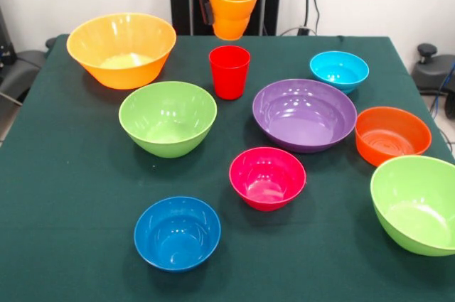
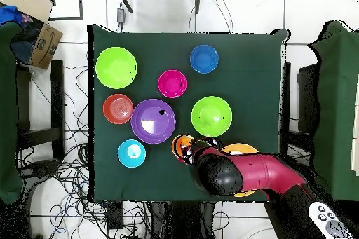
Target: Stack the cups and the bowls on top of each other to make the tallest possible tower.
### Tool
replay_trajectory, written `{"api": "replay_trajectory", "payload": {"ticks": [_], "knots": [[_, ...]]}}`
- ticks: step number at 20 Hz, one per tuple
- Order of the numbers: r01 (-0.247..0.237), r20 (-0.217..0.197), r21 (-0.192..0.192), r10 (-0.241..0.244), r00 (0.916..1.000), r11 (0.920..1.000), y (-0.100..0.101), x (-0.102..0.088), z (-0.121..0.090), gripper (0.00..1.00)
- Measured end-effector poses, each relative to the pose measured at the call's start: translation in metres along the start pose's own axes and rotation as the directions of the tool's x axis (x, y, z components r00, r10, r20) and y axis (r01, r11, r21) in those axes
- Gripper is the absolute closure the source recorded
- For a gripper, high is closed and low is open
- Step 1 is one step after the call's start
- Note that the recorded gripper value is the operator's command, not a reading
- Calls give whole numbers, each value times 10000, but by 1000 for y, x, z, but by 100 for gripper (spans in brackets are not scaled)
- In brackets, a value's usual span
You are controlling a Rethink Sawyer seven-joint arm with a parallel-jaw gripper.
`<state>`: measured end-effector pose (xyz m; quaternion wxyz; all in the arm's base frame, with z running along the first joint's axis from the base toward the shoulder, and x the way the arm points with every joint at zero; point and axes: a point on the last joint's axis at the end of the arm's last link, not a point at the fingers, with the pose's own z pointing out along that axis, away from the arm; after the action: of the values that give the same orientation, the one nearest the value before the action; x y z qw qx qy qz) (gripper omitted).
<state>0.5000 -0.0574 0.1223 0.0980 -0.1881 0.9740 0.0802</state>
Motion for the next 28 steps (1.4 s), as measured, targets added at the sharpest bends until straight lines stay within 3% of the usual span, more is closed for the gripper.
{"api": "replay_trajectory", "payload": {"ticks": [9, 28], "knots": [[99, 710, 141, -109, 9974, 9999, 3, -12, 3, 100], [624, 1041, 515, -675, 9923, 9967, 3, -10, 7, 100]]}}
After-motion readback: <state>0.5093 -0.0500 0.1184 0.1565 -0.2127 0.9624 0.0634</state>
